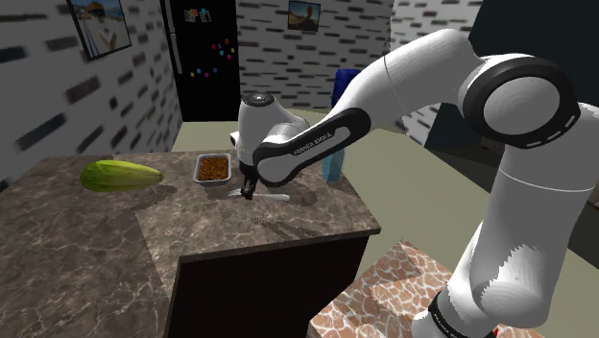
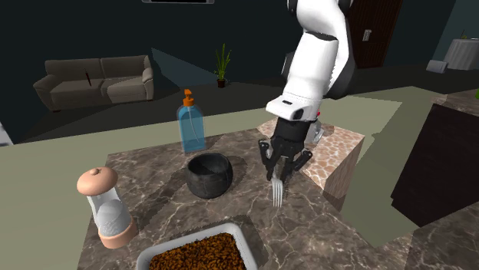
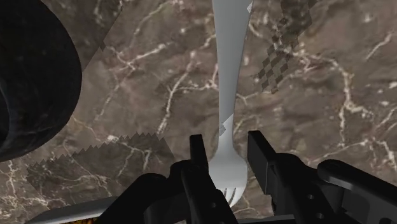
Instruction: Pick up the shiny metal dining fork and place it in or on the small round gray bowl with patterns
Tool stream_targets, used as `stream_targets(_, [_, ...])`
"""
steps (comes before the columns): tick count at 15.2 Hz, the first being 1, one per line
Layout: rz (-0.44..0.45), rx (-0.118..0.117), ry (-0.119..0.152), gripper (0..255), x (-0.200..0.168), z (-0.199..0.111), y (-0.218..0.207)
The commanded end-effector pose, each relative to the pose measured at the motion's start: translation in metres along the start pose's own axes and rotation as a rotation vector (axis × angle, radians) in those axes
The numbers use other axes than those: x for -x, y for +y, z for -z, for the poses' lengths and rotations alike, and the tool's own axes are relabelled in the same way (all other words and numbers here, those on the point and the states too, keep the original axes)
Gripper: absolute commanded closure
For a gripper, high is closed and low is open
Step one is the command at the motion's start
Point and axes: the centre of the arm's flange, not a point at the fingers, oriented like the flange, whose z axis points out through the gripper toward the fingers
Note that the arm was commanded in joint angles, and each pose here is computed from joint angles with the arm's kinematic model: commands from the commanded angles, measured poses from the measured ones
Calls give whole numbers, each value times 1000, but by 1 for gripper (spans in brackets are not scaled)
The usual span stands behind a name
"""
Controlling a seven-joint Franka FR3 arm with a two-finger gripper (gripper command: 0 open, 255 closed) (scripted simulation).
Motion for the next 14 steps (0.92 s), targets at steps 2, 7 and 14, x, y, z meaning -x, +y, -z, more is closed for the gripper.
stream_targets(2, [0, 0, 0, 255, -2, 16, 4])
stream_targets(7, [0, 0, 0, 255, -6, 42, 9])
stream_targets(14, [0, 0, 0, 255, -12, 77, 18])
